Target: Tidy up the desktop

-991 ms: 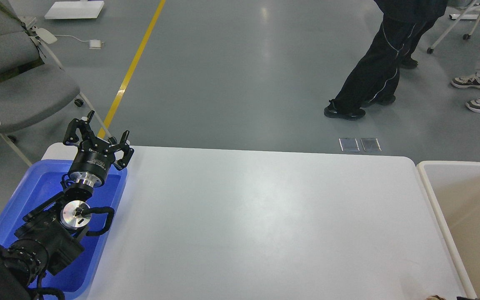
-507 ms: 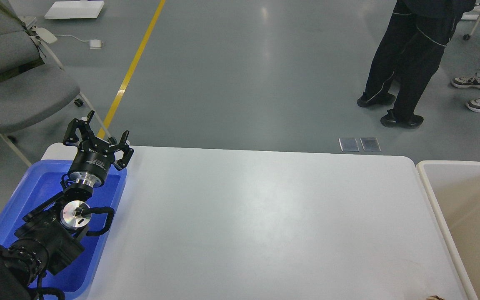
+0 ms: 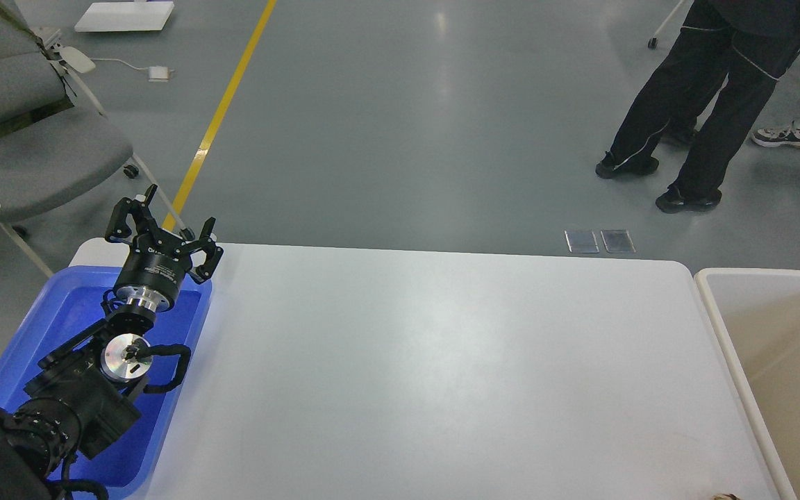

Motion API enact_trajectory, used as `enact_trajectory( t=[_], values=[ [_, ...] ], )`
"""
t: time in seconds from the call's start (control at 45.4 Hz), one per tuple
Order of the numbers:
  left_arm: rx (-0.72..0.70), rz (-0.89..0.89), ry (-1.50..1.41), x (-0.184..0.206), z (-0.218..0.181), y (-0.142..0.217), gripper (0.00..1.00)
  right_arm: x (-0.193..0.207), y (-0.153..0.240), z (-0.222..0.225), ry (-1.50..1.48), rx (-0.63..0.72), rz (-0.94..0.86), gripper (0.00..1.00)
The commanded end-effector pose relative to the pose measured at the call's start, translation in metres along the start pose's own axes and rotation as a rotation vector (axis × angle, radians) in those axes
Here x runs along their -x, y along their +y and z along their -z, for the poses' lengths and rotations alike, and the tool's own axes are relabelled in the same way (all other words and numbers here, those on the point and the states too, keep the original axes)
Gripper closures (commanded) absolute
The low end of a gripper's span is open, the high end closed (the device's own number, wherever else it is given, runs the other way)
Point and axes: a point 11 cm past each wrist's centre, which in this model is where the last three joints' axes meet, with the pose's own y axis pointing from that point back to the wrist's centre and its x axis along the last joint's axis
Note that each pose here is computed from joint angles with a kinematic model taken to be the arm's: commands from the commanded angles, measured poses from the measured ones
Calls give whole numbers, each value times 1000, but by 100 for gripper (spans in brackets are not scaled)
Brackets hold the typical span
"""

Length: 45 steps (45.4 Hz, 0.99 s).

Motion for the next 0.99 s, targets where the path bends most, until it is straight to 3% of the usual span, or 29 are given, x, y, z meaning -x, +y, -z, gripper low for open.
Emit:
enact_trajectory(
  t=[0.0,0.264,0.969],
  values=[
    [0,0,0,0,0,0,0,6,-1,-3,4,10,15,100],
    [0,0,0,0,0,0,0,-23,11,-6,13,11,-39,100],
    [0,0,0,0,0,0,0,-173,127,5,-26,13,-100,100]
  ],
)
